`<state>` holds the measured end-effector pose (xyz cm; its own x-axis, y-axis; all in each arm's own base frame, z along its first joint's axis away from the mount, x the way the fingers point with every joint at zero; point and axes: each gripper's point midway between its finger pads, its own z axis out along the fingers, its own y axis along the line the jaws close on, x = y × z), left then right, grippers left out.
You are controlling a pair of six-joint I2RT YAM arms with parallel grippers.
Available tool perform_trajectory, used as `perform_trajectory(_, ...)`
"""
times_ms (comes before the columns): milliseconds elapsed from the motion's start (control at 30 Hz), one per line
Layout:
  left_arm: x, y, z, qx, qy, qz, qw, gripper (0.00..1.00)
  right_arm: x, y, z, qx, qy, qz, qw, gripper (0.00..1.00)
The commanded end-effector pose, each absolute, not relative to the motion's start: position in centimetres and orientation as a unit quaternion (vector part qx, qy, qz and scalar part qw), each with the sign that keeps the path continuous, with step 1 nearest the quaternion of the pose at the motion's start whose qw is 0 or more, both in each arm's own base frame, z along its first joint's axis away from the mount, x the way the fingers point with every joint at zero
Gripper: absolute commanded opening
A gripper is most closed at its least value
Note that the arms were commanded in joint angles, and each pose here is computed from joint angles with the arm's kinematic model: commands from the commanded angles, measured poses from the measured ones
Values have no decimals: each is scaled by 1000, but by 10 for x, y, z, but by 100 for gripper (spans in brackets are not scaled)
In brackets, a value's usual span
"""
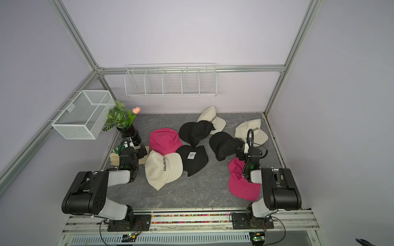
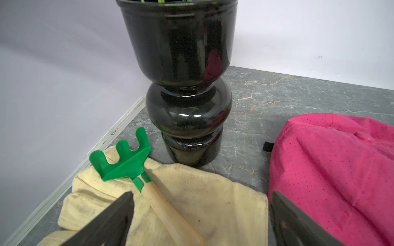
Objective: Stack the baseball caps by color
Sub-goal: Pick up the baseball cap from the center of the board.
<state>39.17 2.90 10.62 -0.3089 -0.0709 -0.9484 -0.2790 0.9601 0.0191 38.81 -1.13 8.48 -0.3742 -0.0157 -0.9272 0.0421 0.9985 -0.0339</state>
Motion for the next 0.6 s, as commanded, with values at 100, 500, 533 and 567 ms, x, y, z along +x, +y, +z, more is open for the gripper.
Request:
perform_trajectory(100, 399, 28, 116, -108, 795, 91, 590, 99, 394, -7, 91, 0, 822, -21, 570, 89)
perform_trajectory(500, 399, 28, 116, -107, 795, 92, 590, 99, 394, -6, 92, 0, 821, -21, 571, 89)
perform_trajectory(533, 400, 28, 116, -107, 795, 92, 590, 99, 394, -7, 92, 0, 821, -21, 571, 89)
perform_trajectory(567, 399, 28, 116, -107, 795, 92, 590, 99, 394, -7, 92, 0, 821, -21, 571, 89)
